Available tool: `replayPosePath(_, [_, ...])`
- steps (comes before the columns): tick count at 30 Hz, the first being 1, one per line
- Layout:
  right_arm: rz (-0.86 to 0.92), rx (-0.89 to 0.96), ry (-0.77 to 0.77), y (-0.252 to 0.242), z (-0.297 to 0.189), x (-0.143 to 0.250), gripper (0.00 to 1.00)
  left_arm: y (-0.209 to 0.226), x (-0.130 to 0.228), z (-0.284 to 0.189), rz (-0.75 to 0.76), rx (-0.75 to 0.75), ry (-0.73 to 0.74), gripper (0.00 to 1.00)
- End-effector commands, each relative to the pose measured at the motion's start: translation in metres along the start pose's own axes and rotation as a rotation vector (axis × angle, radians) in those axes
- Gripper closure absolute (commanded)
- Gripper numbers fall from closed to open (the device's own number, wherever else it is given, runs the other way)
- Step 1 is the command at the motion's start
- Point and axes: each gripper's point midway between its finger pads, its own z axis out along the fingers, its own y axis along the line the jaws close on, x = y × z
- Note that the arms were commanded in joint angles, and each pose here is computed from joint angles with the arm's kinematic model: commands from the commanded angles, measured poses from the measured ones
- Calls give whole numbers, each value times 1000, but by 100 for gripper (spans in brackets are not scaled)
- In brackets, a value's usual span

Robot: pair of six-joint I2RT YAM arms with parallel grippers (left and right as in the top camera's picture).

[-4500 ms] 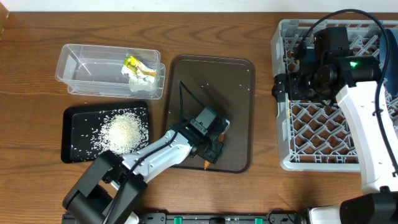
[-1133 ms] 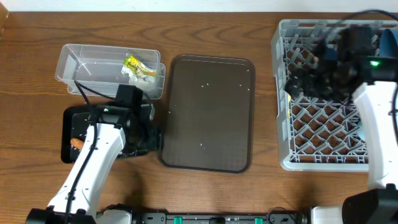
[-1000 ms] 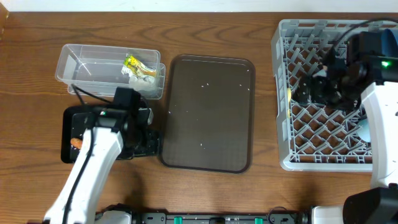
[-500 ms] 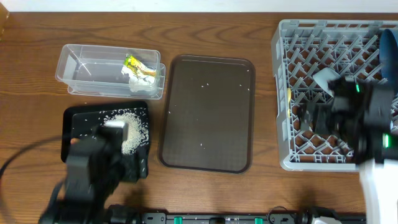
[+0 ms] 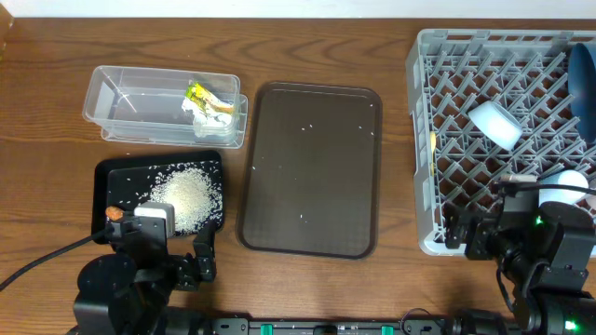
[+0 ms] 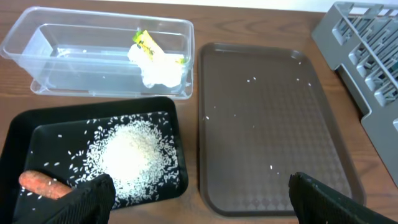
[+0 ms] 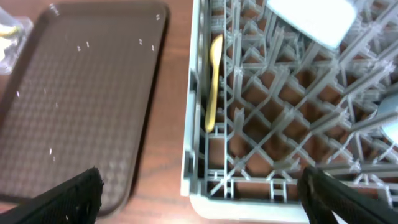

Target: Sort waste into correct bins and load items into the dishwasher rack

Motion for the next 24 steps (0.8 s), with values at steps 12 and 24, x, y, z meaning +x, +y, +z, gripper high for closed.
replayPosePath(12, [11,9,75,-2,0,20,1,3,4,3,-3,-12,11,9])
replayPosePath(24, [-36,7,31,1,-8,19,1,3,4,3,-3,-12,11,9])
